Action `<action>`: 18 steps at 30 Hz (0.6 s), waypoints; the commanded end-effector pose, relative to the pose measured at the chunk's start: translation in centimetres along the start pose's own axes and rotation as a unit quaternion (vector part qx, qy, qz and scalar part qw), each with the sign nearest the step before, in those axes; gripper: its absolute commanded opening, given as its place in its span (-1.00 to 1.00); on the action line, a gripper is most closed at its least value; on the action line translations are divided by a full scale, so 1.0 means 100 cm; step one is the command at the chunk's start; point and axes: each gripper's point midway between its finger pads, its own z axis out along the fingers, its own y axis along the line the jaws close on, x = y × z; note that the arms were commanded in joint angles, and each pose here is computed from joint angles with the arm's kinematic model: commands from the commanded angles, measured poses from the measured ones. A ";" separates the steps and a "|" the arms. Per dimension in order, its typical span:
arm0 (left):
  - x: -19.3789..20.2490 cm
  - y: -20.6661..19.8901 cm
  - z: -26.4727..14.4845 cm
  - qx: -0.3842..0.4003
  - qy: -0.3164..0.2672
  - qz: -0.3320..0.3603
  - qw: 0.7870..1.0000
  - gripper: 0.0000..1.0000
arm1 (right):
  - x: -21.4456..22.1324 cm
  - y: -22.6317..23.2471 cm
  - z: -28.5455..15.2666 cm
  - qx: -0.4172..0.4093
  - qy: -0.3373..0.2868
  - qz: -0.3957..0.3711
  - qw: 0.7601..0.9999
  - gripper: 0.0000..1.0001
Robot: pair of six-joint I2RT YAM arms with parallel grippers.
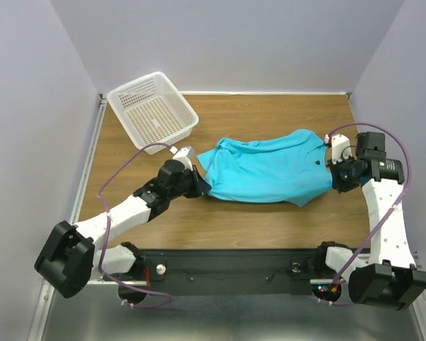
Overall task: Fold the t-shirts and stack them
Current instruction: Flatten the tshirt out
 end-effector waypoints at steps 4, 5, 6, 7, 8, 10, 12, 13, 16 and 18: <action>0.060 -0.013 -0.001 0.005 0.099 -0.016 0.995 -0.70 | 0.053 -0.008 0.021 0.035 0.104 0.011 0.994 -0.85; 0.061 -0.015 -0.001 0.004 0.102 -0.013 0.995 -0.54 | 0.058 -0.010 0.026 0.040 0.112 0.013 0.993 -0.79; 0.065 -0.010 -0.003 -0.012 0.111 -0.006 0.994 -0.39 | 0.062 -0.012 0.030 0.046 0.120 0.015 0.992 -0.67; 0.064 -0.009 -0.004 -0.019 0.110 0.004 0.994 -0.19 | 0.067 -0.017 0.036 0.059 0.130 0.018 0.990 -0.22; 0.053 -0.007 -0.009 -0.037 0.092 0.012 0.995 -0.11 | 0.066 -0.021 0.039 0.067 0.129 0.021 0.989 0.05; 0.035 -0.008 -0.016 -0.049 0.056 0.020 0.997 0.13 | 0.057 -0.030 0.046 0.089 0.109 0.032 0.989 0.48; 0.006 -0.007 -0.030 -0.068 -0.007 0.026 0.997 0.28 | 0.049 -0.030 0.054 0.083 0.097 0.043 0.991 0.62; 0.000 -0.006 -0.034 -0.073 -0.023 0.024 0.997 0.36 | 0.042 -0.032 0.056 0.083 0.086 0.050 0.992 0.74; -0.004 0.005 -0.037 -0.090 -0.045 0.007 0.995 0.40 | 0.024 -0.023 0.070 0.040 0.053 0.064 0.996 0.84; 0.004 0.010 -0.031 -0.095 -0.034 -0.002 0.995 0.40 | 0.021 -0.020 0.073 0.030 0.048 0.068 0.996 0.85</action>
